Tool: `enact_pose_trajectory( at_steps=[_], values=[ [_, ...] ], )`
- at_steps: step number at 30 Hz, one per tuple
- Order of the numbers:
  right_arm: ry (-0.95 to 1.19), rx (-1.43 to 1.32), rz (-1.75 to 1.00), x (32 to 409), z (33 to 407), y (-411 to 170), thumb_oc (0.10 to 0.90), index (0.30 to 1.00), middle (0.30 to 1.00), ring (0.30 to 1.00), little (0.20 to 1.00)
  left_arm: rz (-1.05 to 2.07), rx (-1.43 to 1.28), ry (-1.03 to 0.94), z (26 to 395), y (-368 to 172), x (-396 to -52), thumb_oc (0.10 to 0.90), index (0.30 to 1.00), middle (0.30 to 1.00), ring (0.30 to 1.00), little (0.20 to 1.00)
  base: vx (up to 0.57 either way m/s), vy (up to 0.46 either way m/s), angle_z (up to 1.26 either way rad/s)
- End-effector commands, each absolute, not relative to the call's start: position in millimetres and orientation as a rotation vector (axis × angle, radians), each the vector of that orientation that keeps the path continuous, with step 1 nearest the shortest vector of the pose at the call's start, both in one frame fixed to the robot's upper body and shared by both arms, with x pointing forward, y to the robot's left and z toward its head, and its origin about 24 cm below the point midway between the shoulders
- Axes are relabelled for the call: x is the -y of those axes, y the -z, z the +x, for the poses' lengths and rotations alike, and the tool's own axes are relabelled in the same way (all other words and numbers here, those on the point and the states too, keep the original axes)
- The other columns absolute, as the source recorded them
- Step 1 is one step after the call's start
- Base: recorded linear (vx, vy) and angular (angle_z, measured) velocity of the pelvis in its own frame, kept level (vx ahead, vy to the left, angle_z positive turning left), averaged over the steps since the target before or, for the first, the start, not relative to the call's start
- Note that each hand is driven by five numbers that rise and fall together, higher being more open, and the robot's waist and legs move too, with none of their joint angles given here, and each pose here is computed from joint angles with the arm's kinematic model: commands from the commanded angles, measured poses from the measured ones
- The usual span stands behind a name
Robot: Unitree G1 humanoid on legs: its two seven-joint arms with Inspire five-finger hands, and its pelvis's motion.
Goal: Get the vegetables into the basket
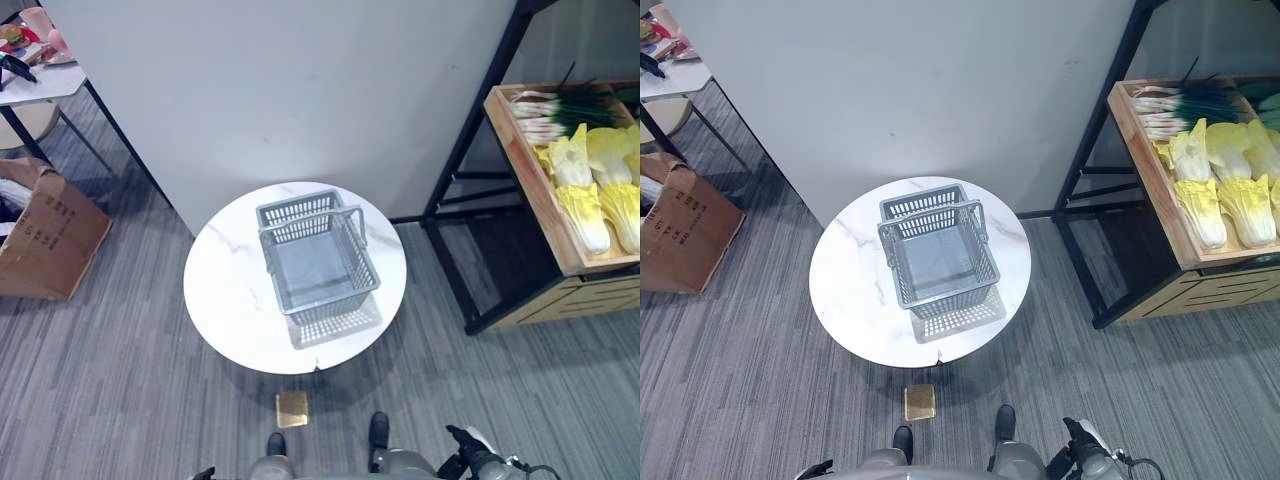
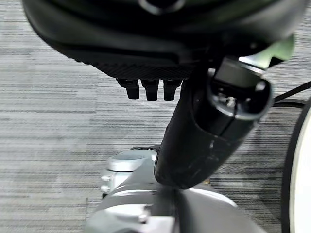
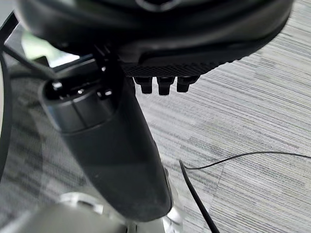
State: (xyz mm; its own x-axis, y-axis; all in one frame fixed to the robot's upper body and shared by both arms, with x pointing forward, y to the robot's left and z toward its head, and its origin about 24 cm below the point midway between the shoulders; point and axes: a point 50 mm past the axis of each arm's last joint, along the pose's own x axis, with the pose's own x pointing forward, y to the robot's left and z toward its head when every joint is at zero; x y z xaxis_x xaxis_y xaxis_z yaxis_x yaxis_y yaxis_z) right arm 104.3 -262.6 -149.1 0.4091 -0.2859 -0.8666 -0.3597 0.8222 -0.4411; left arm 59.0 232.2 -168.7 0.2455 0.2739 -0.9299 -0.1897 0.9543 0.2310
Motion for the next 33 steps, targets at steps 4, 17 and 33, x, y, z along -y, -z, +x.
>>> enact_pose_trajectory(
  at_steps=[4,17,33],
  values=[
    [0.046,-0.416,-0.964,299.3,234.8,21.2,0.900,1.000,1.000,1.000,1.000,0.089,-1.065,-0.323,108.4,151.3,-250.0,0.900,1.000,1.000,1.000,1.000,0.00,0.076,-0.08],
    [-0.147,0.533,-1.176,176.2,330.8,-161.7,0.900,1.000,1.000,1.000,1.000,0.149,-1.106,-0.266,105.4,155.0,-242.6,0.900,1.000,1.000,1.000,1.000,-0.01,0.013,0.06],
    [0.010,0.455,-1.345,168.8,400.2,-215.0,0.900,1.000,1.000,1.000,1.000,0.166,-0.998,-0.286,130.6,143.4,-251.9,0.900,1.000,1.000,1.000,1.000,-0.06,-0.003,0.18]
  ],
)
